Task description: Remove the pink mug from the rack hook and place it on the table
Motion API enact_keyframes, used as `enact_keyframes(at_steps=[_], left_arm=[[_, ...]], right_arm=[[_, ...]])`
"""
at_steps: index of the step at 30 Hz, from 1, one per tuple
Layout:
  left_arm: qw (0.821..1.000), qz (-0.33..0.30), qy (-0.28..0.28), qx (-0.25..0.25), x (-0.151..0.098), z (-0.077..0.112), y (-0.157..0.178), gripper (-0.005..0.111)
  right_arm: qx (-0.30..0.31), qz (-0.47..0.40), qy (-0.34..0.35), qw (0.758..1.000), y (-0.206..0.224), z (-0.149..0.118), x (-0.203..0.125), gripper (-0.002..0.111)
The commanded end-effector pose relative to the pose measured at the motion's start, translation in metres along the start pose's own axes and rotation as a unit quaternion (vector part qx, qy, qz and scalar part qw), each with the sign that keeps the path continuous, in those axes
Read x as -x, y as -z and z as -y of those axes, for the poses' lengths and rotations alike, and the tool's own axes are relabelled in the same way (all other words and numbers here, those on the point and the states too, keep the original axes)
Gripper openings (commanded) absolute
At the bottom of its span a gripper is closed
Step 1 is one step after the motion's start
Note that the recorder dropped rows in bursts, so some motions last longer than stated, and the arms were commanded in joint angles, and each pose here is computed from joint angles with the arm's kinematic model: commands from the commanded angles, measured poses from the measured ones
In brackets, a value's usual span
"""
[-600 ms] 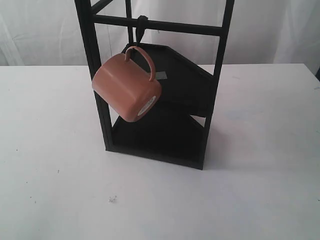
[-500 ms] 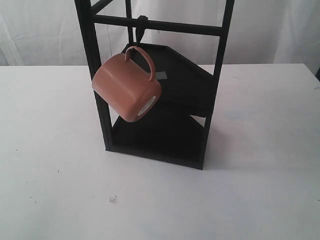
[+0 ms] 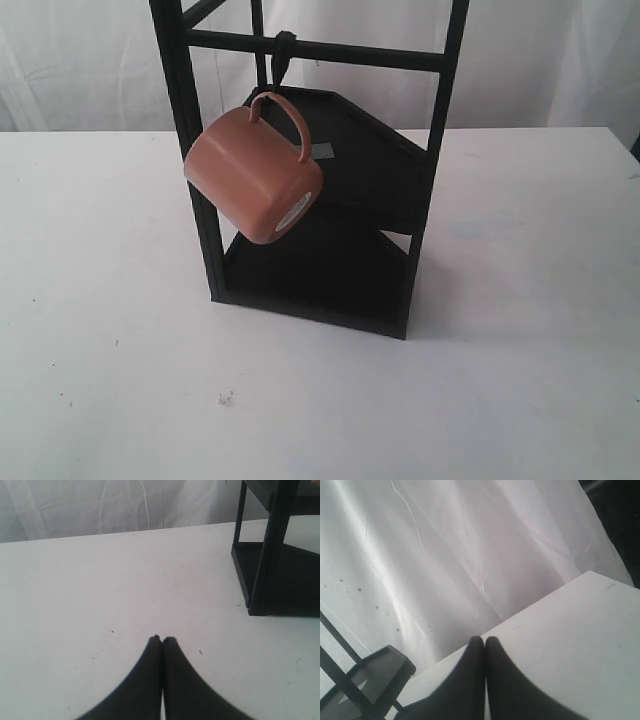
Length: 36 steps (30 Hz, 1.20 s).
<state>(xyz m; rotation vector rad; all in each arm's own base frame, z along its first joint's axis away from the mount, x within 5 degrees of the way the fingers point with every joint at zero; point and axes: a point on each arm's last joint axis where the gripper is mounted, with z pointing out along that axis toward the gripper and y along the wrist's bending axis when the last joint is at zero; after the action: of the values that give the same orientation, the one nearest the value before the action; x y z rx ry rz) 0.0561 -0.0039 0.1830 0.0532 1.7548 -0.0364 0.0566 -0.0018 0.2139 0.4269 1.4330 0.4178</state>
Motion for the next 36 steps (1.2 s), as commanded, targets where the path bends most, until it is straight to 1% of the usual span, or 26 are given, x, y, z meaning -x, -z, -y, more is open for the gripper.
enact_keyframes(at_steps=[1, 3, 6, 8, 10, 12, 14, 18, 22, 25, 27, 30, 31, 34, 35, 36], left_arm=[[1.0, 0.001, -0.001, -0.001, -0.001, 0.0, 0.0, 0.0], [1.0, 0.001, -0.001, -0.001, -0.001, 0.0, 0.0, 0.0], [1.0, 0.001, -0.001, -0.001, -0.001, 0.0, 0.0, 0.0], [1.0, 0.001, -0.001, -0.001, -0.001, 0.0, 0.0, 0.0], [1.0, 0.001, -0.001, -0.001, -0.001, 0.0, 0.0, 0.0], [1.0, 0.001, -0.001, -0.001, -0.001, 0.0, 0.0, 0.0], [1.0, 0.001, -0.001, -0.001, -0.001, 0.0, 0.0, 0.0], [1.0, 0.001, -0.001, -0.001, -0.001, 0.0, 0.0, 0.0], [1.0, 0.001, -0.001, -0.001, -0.001, 0.0, 0.0, 0.0], [1.0, 0.001, -0.001, -0.001, -0.001, 0.0, 0.0, 0.0], [1.0, 0.001, -0.001, -0.001, -0.001, 0.0, 0.0, 0.0], [1.0, 0.001, -0.001, -0.001, -0.001, 0.0, 0.0, 0.0], [1.0, 0.001, -0.001, -0.001, -0.001, 0.0, 0.0, 0.0], [1.0, 0.001, -0.001, -0.001, -0.001, 0.0, 0.0, 0.0], [1.0, 0.001, -0.001, -0.001, -0.001, 0.0, 0.0, 0.0], [1.0, 0.001, -0.001, -0.001, -0.001, 0.0, 0.0, 0.0]], right_arm=[[-0.001, -0.009, -0.024, 1.0, 0.001, -0.004, 0.006, 0.0], [0.0, -0.017, -0.017, 1.0, 0.003, -0.011, 0.016, 0.0], [0.017, -0.034, 0.029, 0.999, 0.009, -0.026, 0.033, 0.0], [0.05, -0.059, 0.055, 0.995, 0.015, -0.038, 0.043, 0.0], [0.1, -0.095, 0.093, 0.986, 0.018, -0.052, 0.05, 0.0], [0.152, -0.141, 0.125, 0.97, 0.016, -0.065, 0.051, 0.0], [0.21, -0.182, 0.158, 0.948, 0.011, -0.079, 0.052, 0.0], [0.296, -0.228, 0.184, 0.909, -0.007, -0.101, 0.053, 0.0], [0.36, -0.258, 0.202, 0.874, -0.031, -0.115, 0.05, 0.0], [0.376, -0.266, 0.206, 0.863, -0.049, -0.12, 0.049, 0.002], [0.377, -0.274, 0.211, 0.859, -0.06, -0.122, 0.047, 0.006], [0.377, -0.284, 0.22, 0.854, -0.077, -0.124, 0.047, 0.021], [0.377, -0.287, 0.219, 0.853, -0.083, -0.126, 0.047, 0.03], [0.39, -0.287, 0.223, 0.846, -0.096, -0.128, 0.045, 0.051], [0.399, -0.284, 0.226, 0.843, -0.099, -0.129, 0.043, 0.057], [0.411, -0.276, 0.229, 0.838, -0.102, -0.13, 0.042, 0.06]])
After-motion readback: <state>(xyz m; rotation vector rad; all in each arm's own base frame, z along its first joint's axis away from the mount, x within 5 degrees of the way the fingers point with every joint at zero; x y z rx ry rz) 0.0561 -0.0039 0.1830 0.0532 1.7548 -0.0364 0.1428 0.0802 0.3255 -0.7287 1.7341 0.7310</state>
